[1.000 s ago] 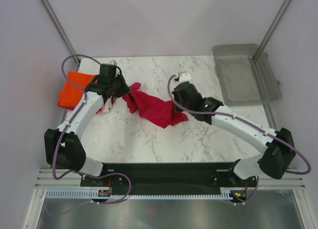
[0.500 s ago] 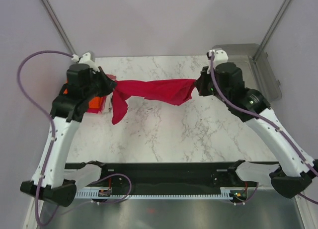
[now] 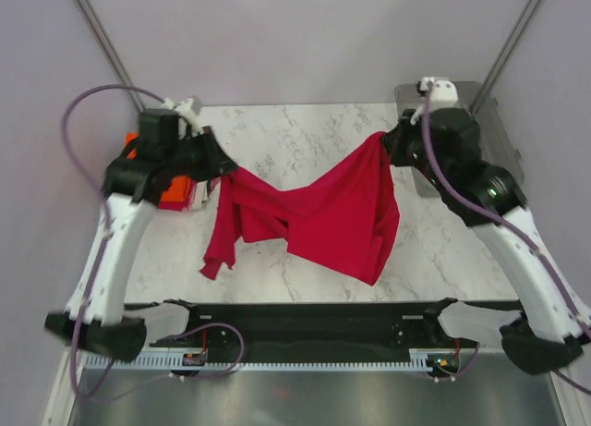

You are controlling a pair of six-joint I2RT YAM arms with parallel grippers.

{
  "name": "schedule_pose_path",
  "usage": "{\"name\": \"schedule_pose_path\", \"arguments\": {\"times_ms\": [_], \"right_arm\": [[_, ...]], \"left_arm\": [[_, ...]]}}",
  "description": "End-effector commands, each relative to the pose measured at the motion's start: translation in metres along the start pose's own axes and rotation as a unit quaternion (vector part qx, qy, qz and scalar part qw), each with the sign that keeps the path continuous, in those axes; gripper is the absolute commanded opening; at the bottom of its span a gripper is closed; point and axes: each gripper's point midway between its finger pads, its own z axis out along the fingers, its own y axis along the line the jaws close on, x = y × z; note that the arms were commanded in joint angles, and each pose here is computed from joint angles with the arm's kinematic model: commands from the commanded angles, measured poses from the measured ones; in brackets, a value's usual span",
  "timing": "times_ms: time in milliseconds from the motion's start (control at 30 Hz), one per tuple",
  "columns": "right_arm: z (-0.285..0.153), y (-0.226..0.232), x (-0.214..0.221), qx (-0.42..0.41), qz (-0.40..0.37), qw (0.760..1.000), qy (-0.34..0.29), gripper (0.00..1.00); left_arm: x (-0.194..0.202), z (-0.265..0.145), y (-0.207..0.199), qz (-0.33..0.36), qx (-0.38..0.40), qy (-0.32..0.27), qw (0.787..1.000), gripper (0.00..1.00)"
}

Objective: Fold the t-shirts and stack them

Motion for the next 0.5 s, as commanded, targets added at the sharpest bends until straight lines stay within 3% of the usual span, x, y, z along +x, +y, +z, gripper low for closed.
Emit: {"name": "schedule_pose_path", "arguments": {"times_ms": [0, 33, 67, 100, 133, 167, 300, 433, 467], "right_arm": [[0.099, -0.067, 0.075, 0.127, -0.004, 0.985, 0.119, 0.0], [0.121, -0.077, 0.075, 0.122, 0.018, 0.986, 0.111, 0.0], [0.139, -0.077, 0.085, 0.085, 0.054, 0.986, 0.134, 0.04], [0.154, -0.088, 0.086, 0.083, 0.075, 0.984, 0.138, 0.17], [0.181, -0.117, 0.105, 0.099, 0.103, 0.975, 0.168, 0.44], [0.191, -0.12, 0.099, 0.095, 0.115, 0.974, 0.17, 0.83], [0.191, -0.126, 0.123, 0.085, 0.103, 0.971, 0.2, 0.84], [0.162, -0.134, 0.175, 0.094, 0.109, 0.962, 0.232, 0.7], [0.156, -0.133, 0.183, 0.091, 0.111, 0.961, 0.238, 0.61]], "left_arm": [[0.041, 0.116, 0.054, -0.031, -0.055, 0.125, 0.99, 0.4], [0.043, 0.133, 0.065, -0.038, -0.074, 0.13, 0.988, 0.57], [0.037, 0.148, 0.07, -0.041, -0.085, 0.127, 0.987, 0.65], [0.048, 0.174, 0.085, -0.053, -0.107, 0.155, 0.981, 0.73], [0.046, 0.181, 0.083, -0.053, -0.104, 0.159, 0.98, 0.73], [0.042, 0.186, 0.079, -0.052, -0.099, 0.156, 0.981, 0.78], [0.052, 0.181, 0.068, -0.005, -0.109, 0.151, 0.983, 0.86], [0.072, 0.158, 0.068, 0.005, -0.103, 0.156, 0.982, 0.83], [0.085, 0.155, 0.071, 0.003, -0.106, 0.164, 0.981, 0.83]]}}
